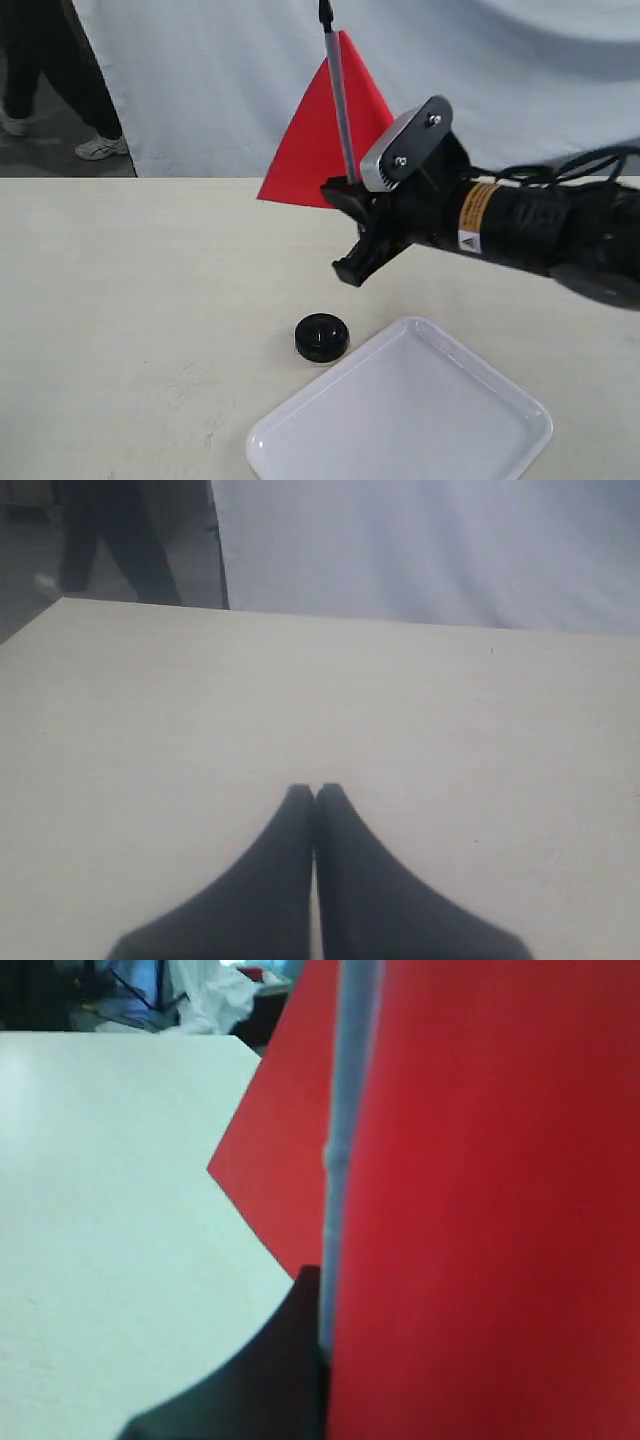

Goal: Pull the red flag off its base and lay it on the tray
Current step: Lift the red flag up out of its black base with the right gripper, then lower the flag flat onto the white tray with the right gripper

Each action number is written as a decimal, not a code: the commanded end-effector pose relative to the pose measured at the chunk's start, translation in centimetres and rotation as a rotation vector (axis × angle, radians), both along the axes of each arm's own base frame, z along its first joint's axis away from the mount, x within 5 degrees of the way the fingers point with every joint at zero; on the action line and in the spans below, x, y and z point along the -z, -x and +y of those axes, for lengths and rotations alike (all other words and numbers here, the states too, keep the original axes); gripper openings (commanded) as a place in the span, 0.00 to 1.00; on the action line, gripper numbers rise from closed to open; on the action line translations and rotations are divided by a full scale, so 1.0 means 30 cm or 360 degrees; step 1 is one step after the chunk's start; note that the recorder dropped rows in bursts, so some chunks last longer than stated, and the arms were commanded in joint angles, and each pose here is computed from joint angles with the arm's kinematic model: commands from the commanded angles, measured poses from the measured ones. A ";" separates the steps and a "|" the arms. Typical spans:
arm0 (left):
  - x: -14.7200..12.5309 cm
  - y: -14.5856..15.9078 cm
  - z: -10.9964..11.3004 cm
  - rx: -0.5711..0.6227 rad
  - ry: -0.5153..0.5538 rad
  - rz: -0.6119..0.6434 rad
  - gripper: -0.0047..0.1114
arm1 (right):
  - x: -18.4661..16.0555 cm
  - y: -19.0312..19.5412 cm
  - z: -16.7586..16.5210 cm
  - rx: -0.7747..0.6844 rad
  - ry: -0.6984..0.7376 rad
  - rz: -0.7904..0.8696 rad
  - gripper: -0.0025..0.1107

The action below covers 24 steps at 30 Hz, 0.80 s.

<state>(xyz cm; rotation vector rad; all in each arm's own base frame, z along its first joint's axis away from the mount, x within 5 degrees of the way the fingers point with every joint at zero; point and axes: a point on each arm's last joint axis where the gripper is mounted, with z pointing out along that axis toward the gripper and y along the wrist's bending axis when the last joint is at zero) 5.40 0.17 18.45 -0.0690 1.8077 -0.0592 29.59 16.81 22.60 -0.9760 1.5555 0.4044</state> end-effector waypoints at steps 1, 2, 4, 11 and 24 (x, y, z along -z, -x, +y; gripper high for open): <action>0.000 0.000 -0.001 0.0004 -0.0003 -0.0014 0.04 | -0.136 0.057 -0.102 0.0163 0.0473 -0.0209 0.02; 0.000 0.000 -0.001 0.0004 -0.0003 -0.0014 0.04 | -0.151 0.067 -0.125 0.0213 0.0594 -0.0235 0.02; 0.000 0.000 -0.001 0.0004 -0.0003 -0.0014 0.04 | -0.188 0.089 -0.171 0.0312 0.0810 -0.0305 0.02; 0.000 0.000 -0.001 0.0004 -0.0003 -0.0014 0.04 | -0.208 0.135 -0.273 0.0544 0.1345 -0.0346 0.02; 0.000 0.000 -0.001 0.0004 -0.0003 -0.0014 0.04 | 0.112 0.238 -0.128 -0.0351 0.2121 -0.0396 0.02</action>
